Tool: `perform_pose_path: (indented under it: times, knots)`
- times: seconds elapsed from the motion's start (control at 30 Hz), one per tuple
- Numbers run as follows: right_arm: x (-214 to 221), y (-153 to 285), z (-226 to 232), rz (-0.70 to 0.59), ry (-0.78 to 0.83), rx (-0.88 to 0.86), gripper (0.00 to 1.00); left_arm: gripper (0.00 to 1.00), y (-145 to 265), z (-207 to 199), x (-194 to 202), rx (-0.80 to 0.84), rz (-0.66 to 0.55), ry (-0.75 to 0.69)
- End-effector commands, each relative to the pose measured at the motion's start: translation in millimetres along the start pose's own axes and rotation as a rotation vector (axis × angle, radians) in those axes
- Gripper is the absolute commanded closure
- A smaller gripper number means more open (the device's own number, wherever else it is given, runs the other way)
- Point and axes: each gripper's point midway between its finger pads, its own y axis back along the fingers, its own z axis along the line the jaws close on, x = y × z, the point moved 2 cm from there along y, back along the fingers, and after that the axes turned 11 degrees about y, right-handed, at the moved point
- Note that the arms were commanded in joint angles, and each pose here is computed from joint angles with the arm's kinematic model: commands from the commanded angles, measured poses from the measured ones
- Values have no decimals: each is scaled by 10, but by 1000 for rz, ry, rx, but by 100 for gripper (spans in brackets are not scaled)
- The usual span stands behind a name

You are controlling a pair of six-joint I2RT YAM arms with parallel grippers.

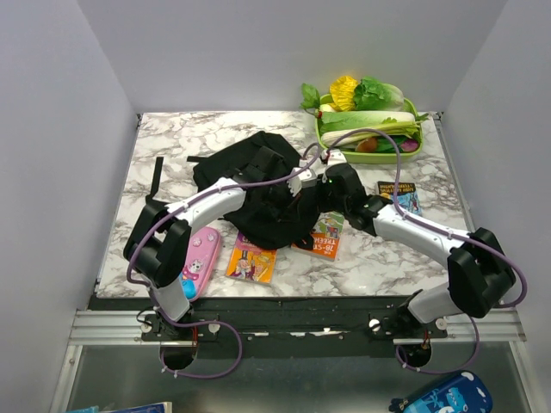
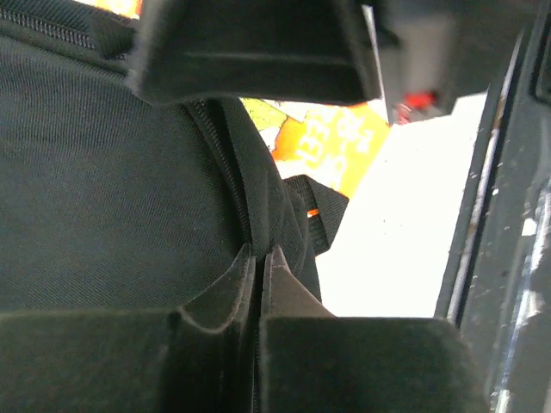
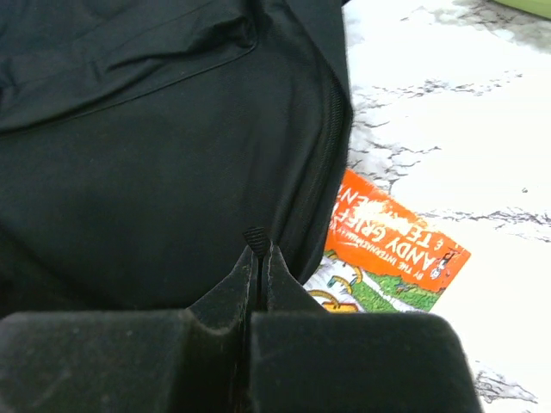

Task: Pack the student bag
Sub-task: Unzip the student bag at the center of the board.

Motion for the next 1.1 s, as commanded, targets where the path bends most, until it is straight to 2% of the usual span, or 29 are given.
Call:
perform_pose_path:
  times: [0.0, 0.2, 0.37, 0.53, 0.8, 1.07]
  knots:
    - [-313, -96, -169, -78, -35, 42, 99, 100, 57, -57, 53, -73, 46, -92]
    - [-451, -367, -407, -71, -22, 94, 99, 100, 180, -255, 105, -24, 97, -141]
    - [-643, -587, -450, -83, -16, 103, 99, 100, 205, -413, 294, 21, 154, -188]
    - [-606, -823, -515, -53, 16, 151, 99, 100, 208, -496, 426, 52, 203, -216]
    - [-683, -1086, -615, -36, 38, 208, 99, 100, 257, -615, 460, 90, 214, -263]
    - [-1091, -1359, -594, -70, 6, 219, 99, 100, 290, -696, 484, 120, 227, -287]
